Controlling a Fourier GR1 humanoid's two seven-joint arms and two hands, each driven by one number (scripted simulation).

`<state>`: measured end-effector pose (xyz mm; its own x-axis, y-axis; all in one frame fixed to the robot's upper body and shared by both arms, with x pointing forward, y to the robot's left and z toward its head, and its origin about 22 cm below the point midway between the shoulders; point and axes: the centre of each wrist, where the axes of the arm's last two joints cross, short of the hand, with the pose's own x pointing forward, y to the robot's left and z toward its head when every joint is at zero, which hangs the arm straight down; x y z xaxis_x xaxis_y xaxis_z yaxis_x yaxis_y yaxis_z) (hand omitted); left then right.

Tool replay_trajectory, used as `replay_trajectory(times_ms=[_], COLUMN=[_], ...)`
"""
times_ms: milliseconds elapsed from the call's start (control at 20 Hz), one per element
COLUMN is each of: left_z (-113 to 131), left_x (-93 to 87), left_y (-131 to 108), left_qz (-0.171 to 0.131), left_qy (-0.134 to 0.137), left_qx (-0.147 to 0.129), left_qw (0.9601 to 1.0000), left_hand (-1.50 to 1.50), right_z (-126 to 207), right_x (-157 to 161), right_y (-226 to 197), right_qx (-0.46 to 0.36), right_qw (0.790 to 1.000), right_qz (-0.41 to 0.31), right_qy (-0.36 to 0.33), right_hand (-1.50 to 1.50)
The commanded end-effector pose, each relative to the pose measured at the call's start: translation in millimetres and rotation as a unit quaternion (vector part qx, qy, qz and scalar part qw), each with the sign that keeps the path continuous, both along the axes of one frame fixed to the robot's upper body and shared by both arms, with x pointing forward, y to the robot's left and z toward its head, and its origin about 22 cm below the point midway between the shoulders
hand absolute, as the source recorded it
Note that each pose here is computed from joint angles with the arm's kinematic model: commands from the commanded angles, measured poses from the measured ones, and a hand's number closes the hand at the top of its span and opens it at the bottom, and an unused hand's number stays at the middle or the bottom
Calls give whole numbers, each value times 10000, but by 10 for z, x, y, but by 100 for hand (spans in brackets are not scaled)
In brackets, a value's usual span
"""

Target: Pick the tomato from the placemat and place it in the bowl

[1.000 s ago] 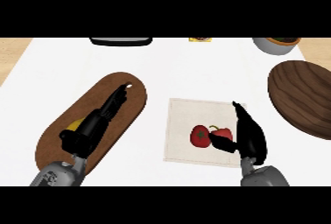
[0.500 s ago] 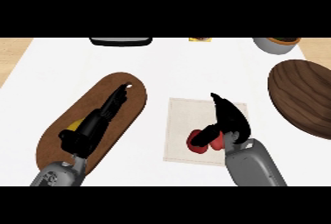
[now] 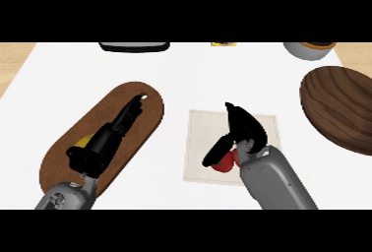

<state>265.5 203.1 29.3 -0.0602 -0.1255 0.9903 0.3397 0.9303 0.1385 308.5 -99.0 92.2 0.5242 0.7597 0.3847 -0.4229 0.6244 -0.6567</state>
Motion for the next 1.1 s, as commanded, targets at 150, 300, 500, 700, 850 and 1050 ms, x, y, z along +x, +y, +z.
replay_trajectory(times_ms=[150, 300, 500, 700, 850, 1050], left_z=[61, -25, 87, 58, 21, 117], left_x=[-175, 3, 57, -54, -42, -86], left_y=[91, -40, -42, 3, 12, 4], left_qz=[15, -23, 27, -2, 70, 39], left_qy=[23, 33, 12, 28, 31, 0], left_qx=[-18, -12, -85, -62, 18, 58], left_qw=[10000, 10000, 10000, 10000, 10000, 10000], left_hand=[0, 0, 0, 0, 0, 0], right_z=[-48, 49, -132, -157, -431, -462], right_x=[-84, -155, -144, -155, -208, -146], right_y=[181, 299, 343, 240, 120, 47], right_qx=[-854, -1057, -1293, -1562, -1669, -1653], right_qw=[9946, 9934, 9909, 9862, 9840, 9827], right_qz=[-424, -357, -378, -550, -604, -771], right_qy=[411, 279, 43, 30, 164, 328], right_hand=[-150, -150, -150, -150, -150, -150])
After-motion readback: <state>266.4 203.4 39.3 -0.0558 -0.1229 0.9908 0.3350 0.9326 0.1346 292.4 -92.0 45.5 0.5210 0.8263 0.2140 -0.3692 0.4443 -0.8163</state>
